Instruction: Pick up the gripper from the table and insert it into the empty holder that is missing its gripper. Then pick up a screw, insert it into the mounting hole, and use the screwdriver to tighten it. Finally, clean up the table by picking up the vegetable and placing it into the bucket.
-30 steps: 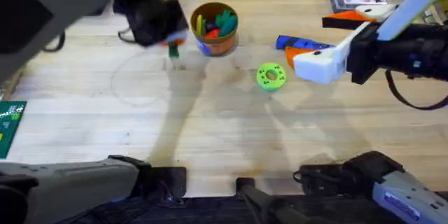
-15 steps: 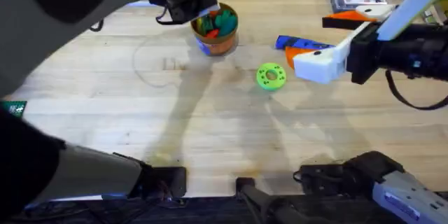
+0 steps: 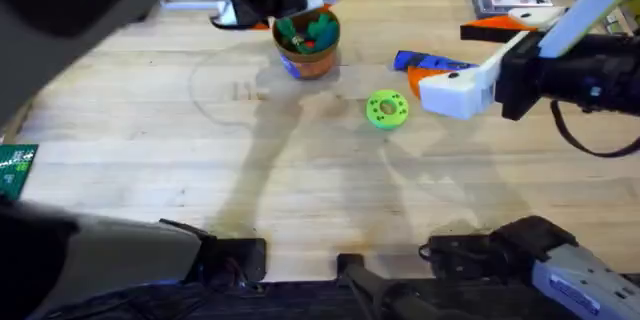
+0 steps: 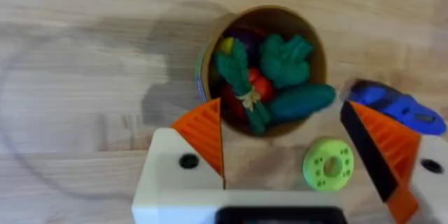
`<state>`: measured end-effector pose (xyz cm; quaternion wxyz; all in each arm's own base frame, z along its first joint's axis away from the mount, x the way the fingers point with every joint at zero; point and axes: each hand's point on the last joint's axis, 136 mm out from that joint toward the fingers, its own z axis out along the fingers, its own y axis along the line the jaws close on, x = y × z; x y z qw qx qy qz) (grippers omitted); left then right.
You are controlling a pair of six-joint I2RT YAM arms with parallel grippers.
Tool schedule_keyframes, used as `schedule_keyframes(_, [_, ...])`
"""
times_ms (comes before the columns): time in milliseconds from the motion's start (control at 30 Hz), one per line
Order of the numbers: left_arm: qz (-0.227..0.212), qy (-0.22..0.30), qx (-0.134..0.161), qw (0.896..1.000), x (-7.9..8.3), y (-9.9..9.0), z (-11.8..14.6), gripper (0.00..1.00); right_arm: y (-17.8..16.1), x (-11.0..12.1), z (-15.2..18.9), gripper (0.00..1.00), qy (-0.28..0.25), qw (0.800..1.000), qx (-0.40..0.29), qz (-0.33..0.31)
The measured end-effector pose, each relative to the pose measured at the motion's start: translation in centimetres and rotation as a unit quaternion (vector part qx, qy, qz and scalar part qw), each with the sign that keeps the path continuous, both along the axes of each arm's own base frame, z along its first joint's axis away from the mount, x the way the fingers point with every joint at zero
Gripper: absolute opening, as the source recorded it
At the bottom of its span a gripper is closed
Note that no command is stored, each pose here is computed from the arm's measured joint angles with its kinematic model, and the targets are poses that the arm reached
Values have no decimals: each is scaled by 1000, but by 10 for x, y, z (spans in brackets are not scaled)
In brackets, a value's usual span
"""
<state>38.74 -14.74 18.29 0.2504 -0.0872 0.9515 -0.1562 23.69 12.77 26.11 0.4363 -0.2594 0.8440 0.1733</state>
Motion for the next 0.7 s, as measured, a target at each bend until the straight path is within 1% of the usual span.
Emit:
schedule_keyframes(100, [-44, -28, 23, 998, -16, 6, 36, 993, 0, -1, -2, 994, 16, 1000, 13, -13])
schedule_keyframes(167, [-82, -45, 46, 995, -35, 12, 59, 995, -2, -6, -7, 994, 37, 999, 16, -20])
schedule_keyframes(233, [-122, -56, 72, 988, -59, 21, 75, 995, -4, -14, -14, 994, 66, 997, 14, -26])
schedule_keyframes(300, [-167, -54, 102, 979, -88, 30, 83, 995, -7, -22, -15, 994, 86, 996, 12, -30])
schedule_keyframes(367, [-205, -39, 126, 970, -114, 40, 84, 995, -8, -27, -10, 994, 93, 995, 12, -33])
schedule_keyframes(467, [-250, -19, 152, 956, -143, 50, 83, 995, -9, -30, 2, 994, 87, 995, 16, -34])
schedule_keyframes(533, [-271, -8, 163, 949, -157, 54, 81, 995, -10, -32, 7, 994, 83, 996, 18, -34])
schedule_keyframes(567, [-277, -6, 166, 946, -161, 56, 81, 995, -10, -34, 7, 994, 84, 996, 18, -34])
schedule_keyframes(633, [-287, -5, 171, 942, -166, 58, 81, 995, -11, -36, 5, 991, 90, 995, 17, -36])
schedule_keyframes(700, [-293, -5, 174, 940, -167, 58, 81, 995, -11, -37, 4, 992, 95, 995, 18, -37])
